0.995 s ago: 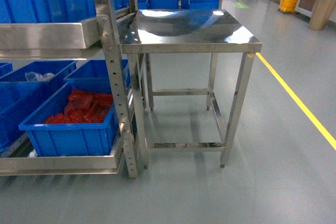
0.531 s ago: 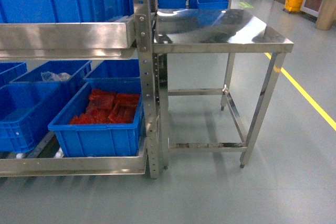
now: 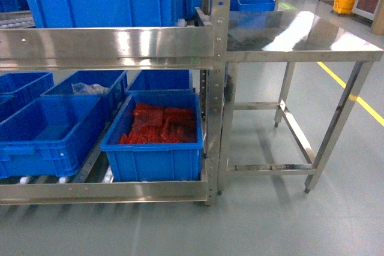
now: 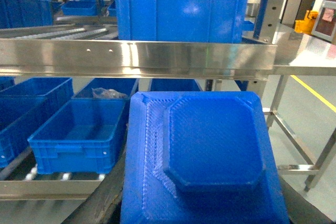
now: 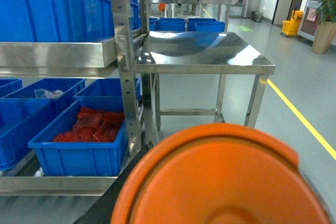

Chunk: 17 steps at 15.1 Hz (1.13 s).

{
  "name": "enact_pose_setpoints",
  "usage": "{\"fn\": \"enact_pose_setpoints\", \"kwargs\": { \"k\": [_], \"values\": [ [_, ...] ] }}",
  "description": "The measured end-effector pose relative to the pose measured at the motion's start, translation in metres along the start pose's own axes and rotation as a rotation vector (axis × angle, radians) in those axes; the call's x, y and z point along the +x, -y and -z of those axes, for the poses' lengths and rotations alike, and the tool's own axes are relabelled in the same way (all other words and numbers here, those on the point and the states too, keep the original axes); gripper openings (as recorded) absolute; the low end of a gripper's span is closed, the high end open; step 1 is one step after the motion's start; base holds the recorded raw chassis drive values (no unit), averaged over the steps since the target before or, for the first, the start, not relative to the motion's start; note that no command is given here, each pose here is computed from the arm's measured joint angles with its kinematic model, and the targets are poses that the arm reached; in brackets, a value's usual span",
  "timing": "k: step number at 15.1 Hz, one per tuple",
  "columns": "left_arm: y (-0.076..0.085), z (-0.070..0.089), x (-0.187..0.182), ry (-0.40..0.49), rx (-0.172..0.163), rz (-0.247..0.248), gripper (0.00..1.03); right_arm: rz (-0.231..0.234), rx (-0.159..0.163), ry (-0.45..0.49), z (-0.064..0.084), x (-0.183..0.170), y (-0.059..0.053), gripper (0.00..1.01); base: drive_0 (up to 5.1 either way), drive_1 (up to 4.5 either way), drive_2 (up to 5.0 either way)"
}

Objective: Sort blue parts and orange caps into right shelf containers

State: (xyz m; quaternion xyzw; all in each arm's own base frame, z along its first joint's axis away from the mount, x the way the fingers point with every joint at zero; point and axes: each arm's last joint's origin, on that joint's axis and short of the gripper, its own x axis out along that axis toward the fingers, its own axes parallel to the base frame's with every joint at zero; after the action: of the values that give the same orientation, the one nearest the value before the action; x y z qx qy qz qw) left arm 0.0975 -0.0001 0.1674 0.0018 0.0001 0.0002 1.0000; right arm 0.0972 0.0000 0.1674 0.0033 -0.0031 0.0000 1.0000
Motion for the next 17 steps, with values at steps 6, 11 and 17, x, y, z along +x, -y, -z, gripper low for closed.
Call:
{"fn": "enact_pose_setpoints", "kwargs": {
  "k": [6,11,17],
  "values": [
    [0.0000,0.0002,0.0000,-0.002,0.000,0.002,0.43,0.000,0.000,-0.004,0.0004,0.0000,0.0000,0.44,-5.0,2.44,2.4],
    [0.0000,0.0001,0.0000,-0.001,0.000,0.001,0.43,0.000,0.000,-0.003,0.0003,0.0000,0.0000,0.44,-5.0,2.43,2.4],
    [0.0000,0.0003,0.0000,-0.003,0.000,0.001,0.43,0.000,0.000,-0.003,0.0003,0.0000,0.0000,0.44,-5.0,2.43,2.4]
  ]
}}
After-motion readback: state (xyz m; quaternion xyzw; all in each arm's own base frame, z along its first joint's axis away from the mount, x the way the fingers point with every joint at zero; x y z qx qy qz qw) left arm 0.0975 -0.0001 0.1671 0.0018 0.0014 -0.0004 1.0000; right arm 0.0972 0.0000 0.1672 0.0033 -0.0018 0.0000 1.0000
